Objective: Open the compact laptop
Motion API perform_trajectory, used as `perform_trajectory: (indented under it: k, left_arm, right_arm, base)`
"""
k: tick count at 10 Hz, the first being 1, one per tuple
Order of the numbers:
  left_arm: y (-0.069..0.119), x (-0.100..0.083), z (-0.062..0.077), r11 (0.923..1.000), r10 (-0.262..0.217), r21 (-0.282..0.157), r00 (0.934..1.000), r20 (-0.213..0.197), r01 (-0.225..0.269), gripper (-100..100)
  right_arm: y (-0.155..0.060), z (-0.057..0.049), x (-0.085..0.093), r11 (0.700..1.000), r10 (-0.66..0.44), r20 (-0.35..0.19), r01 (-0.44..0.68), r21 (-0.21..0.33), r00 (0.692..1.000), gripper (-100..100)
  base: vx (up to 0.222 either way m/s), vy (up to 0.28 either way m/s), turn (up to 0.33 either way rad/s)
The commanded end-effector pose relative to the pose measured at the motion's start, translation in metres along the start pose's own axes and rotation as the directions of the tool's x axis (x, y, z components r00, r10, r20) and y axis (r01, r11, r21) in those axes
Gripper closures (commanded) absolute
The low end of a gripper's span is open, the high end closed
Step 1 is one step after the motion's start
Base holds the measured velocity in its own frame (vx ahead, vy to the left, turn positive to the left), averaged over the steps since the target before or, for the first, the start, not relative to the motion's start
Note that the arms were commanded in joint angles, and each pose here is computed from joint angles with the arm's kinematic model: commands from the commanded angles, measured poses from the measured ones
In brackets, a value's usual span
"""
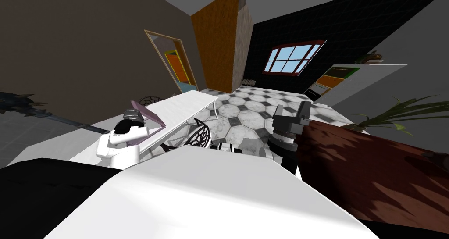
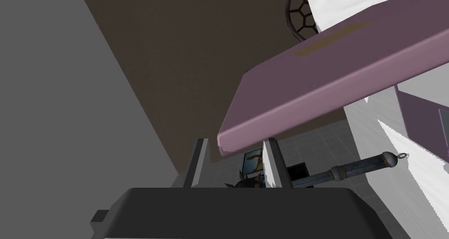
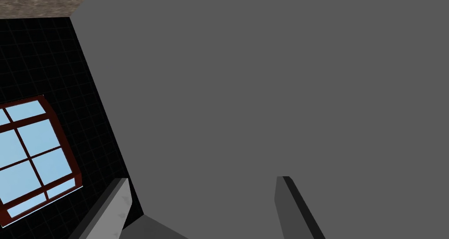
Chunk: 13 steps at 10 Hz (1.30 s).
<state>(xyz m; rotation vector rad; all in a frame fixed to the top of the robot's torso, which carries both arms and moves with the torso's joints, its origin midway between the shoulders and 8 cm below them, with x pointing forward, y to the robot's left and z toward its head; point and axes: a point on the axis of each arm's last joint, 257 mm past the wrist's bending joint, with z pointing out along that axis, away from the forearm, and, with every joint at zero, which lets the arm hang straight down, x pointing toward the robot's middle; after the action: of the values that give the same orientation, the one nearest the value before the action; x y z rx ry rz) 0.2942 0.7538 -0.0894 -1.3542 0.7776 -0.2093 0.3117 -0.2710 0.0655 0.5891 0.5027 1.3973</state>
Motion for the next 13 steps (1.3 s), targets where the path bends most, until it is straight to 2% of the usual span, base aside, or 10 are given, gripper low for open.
perform_trajectory:
  k: [1, 2, 3, 4, 7, 9, 10, 11, 13]
  left_arm:
    - [0.012, 0.008, 0.000, 0.9946, -0.104, 0.004, 0.9946, -0.001, 0.104, 100]
    - [0.012, 0.011, 0.000, 0.9897, -0.142, 0.013, 0.9898, -0.002, 0.142, 100]
    - [0.014, 0.018, -0.001, 0.9752, -0.219, 0.031, 0.9757, -0.006, 0.219, 100]
    - [0.004, 0.015, 0.000, 0.9839, -0.175, 0.037, 0.9846, -0.006, 0.175, 100]
    - [0.019, 0.030, -0.003, 0.9505, -0.305, 0.059, 0.9523, -0.018, 0.305, 100]
    - [0.030, 0.041, -0.006, 0.9211, -0.383, 0.065, 0.9234, -0.024, 0.384, 100]
    - [0.029, 0.041, -0.006, 0.9208, -0.383, 0.070, 0.9234, -0.024, 0.384, 100]
    - [0.034, 0.047, -0.008, 0.9034, -0.421, 0.075, 0.9065, -0.027, 0.422, 100]
    - [0.044, 0.058, -0.012, 0.8640, -0.495, 0.085, 0.8681, -0.031, 0.496, 100]
  right_arm:
    - [0.000, 0.000, 0.000, 1.000, 0.000, 0.000, 0.000, 0.000, 1.000, 0]
    - [0.000, 0.000, 0.000, 1.000, 0.000, 0.000, 0.000, 0.000, 1.000, 0]
    - [0.000, 0.000, 0.000, 1.000, 0.000, 0.000, 0.000, 0.000, 1.000, 0]
    - [0.000, 0.000, 0.000, 1.000, 0.000, 0.000, 0.000, 0.000, 1.000, 0]
    - [0.000, 0.000, 0.000, 1.000, 0.000, 0.000, 0.000, 0.000, 1.000, 0]
    - [0.000, 0.000, 0.000, 1.000, 0.000, 0.000, 0.000, 0.000, 1.000, 0]
    - [0.000, 0.000, 0.000, 1.000, 0.000, 0.000, 0.000, 0.000, 1.000, 0]
    - [0.000, 0.000, 0.000, 1.000, 0.000, 0.000, 0.000, 0.000, 1.000, 0]
    - [0.000, 0.000, 0.000, 1.000, 0.000, 0.000, 0.000, 0.000, 1.000, 0]
  base:
    - [-0.079, 0.040, 0.053]
    - [-0.077, 0.045, 0.088]
    - [-0.107, 0.056, 0.075]
    - [-0.055, 0.025, 0.016]
    - [-0.059, 0.051, 0.046]
    - [-0.055, 0.066, 0.039]
    - [-0.039, 0.034, 0.019]
    - [-0.030, 0.038, 0.022]
    - [-0.049, 0.052, 0.035]
